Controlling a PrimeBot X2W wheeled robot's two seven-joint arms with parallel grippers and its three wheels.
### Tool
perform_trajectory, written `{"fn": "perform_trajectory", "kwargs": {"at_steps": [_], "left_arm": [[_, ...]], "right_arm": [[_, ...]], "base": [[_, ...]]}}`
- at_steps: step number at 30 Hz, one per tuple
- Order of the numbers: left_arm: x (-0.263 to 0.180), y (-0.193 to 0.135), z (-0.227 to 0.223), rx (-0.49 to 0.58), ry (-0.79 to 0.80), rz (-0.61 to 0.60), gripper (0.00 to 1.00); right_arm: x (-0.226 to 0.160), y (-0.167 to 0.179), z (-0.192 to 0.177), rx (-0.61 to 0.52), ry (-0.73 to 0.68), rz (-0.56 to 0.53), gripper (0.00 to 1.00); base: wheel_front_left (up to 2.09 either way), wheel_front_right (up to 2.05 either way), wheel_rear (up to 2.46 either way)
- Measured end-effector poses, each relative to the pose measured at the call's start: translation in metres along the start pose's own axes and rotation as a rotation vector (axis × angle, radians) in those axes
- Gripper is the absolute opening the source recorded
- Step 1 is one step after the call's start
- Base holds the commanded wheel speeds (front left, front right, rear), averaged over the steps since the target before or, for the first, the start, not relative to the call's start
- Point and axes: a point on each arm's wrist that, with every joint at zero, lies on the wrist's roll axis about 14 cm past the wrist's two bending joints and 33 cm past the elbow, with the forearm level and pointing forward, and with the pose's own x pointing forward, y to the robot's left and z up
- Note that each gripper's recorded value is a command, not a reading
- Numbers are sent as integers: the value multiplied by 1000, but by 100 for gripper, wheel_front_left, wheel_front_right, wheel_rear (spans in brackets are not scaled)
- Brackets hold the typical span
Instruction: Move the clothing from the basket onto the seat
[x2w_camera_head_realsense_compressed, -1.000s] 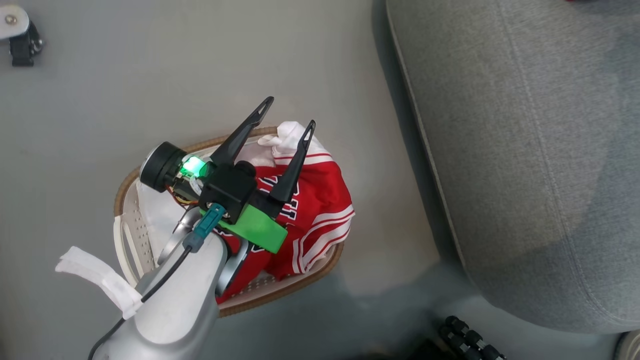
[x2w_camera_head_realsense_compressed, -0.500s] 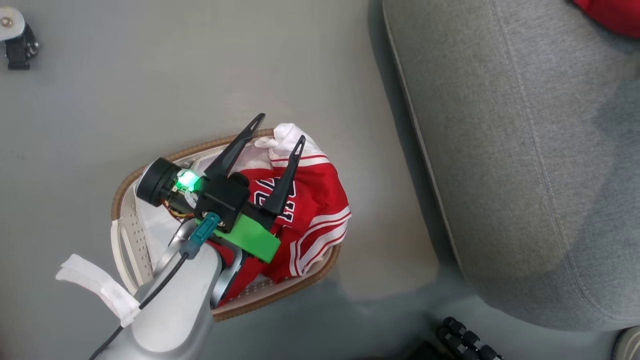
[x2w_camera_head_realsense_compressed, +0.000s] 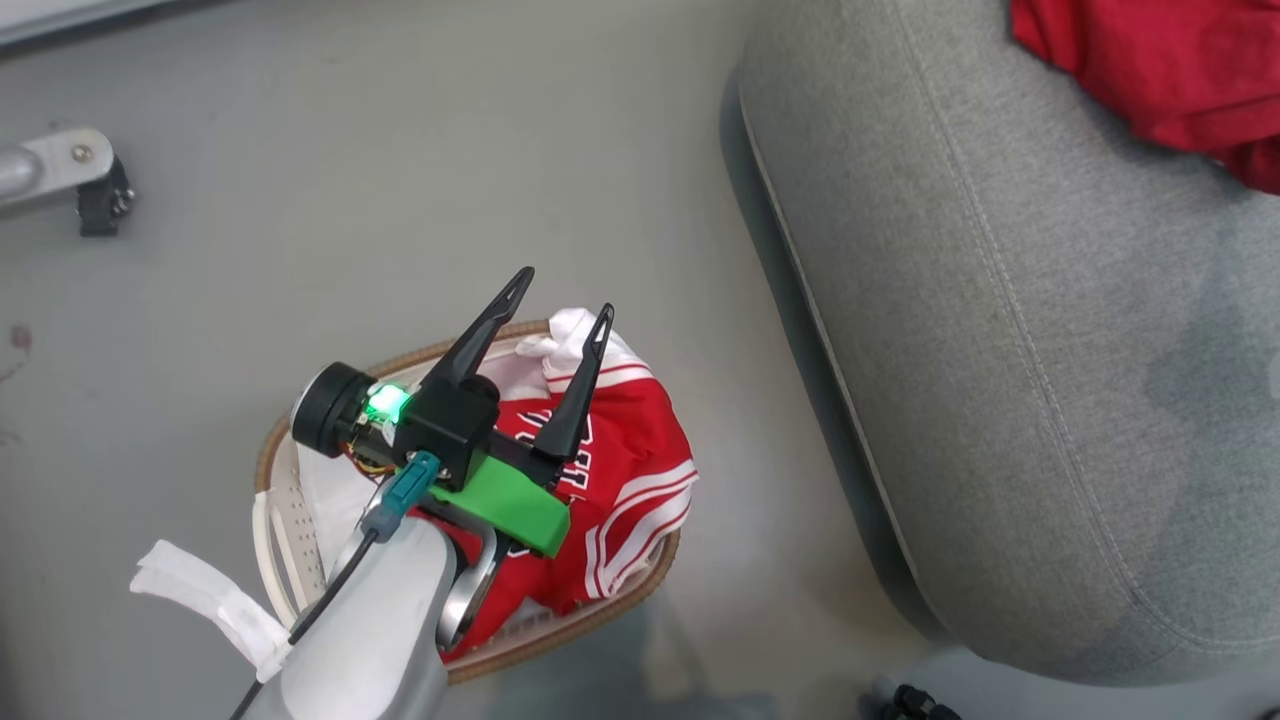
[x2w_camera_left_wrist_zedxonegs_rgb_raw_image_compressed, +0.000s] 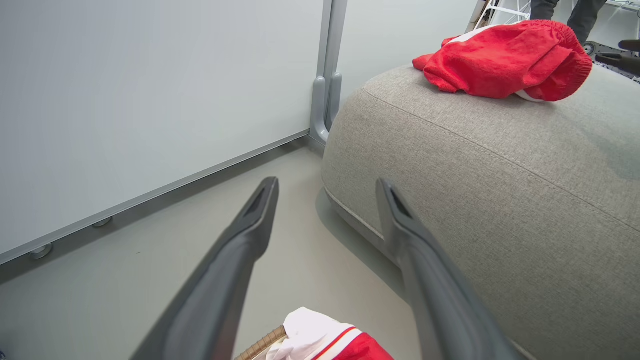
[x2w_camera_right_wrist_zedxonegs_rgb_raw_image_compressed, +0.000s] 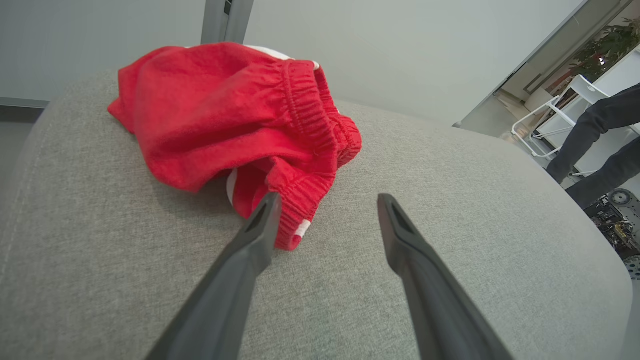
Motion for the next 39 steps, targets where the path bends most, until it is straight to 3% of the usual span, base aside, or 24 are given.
{"fn": "perform_trajectory", "kwargs": {"at_steps": [12,19,29,39], "left_arm": [[-28,-11,54,-8,-98,92,100],[-66,7,76,10,-143,222,100],[-152,59,82,-4,-182,521,100],[-201,70,82,-5,-202,649,100]], "right_arm": [[-13,-5,92,15,-247,27,100],[-31,38,134,104,-364,112,100],[-66,121,145,272,-390,279,100],[-104,164,122,381,-319,370,100]], "base": [[0,0,0],[0,0,0],[0,0,0],[0,0,0]]}}
